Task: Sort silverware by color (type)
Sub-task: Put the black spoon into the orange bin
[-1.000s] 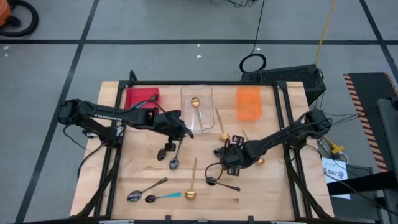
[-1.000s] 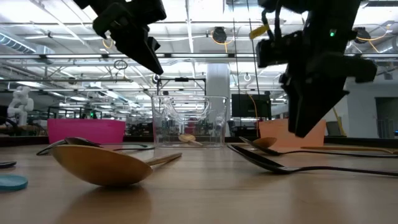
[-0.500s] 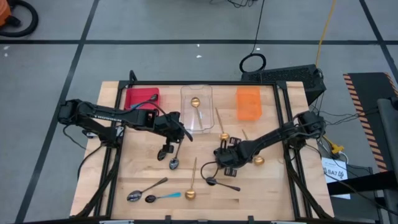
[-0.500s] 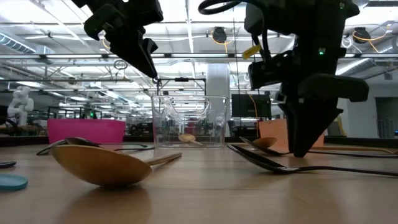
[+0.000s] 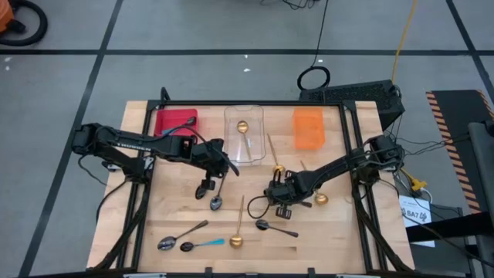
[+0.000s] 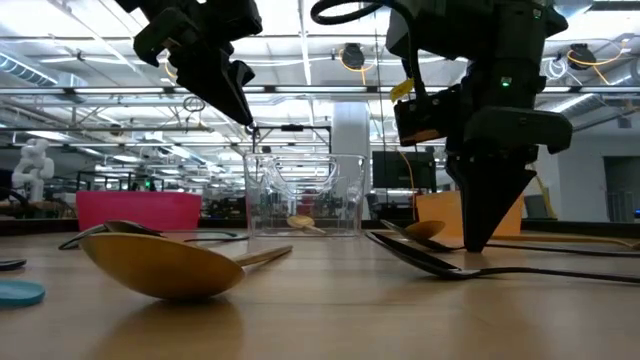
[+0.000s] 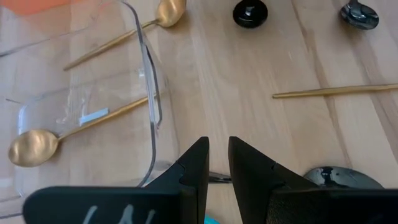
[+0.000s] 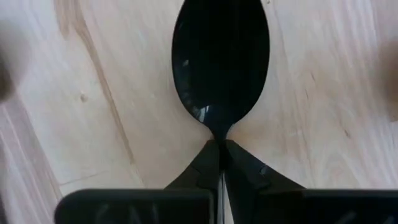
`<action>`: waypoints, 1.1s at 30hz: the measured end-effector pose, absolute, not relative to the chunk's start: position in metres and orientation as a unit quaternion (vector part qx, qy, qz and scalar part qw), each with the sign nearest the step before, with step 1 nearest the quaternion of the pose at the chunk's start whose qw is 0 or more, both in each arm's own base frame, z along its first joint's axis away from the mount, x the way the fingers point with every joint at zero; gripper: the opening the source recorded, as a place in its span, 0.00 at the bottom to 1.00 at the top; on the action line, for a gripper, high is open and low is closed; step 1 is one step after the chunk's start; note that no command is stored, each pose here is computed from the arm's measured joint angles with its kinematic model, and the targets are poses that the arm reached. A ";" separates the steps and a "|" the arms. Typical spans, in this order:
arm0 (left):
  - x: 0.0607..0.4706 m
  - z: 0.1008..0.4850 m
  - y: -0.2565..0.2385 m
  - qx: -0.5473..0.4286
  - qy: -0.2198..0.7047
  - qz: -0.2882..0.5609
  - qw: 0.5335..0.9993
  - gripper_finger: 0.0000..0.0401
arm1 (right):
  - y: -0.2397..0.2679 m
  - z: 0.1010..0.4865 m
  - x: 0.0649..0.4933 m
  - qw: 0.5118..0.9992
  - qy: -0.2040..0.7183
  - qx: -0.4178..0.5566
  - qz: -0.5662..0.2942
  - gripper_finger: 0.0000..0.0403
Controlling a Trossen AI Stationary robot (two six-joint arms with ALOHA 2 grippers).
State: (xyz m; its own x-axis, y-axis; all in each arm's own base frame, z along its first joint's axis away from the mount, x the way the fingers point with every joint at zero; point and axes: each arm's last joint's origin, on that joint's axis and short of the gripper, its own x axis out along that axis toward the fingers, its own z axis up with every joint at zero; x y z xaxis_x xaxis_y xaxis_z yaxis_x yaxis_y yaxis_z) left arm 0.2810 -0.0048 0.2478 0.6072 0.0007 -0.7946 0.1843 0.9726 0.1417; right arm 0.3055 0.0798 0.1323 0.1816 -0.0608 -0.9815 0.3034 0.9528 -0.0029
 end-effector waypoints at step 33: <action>0.241 0.293 0.058 0.175 0.398 0.134 0.890 0.17 | -0.089 0.279 0.264 0.841 0.425 0.210 -0.260 0.00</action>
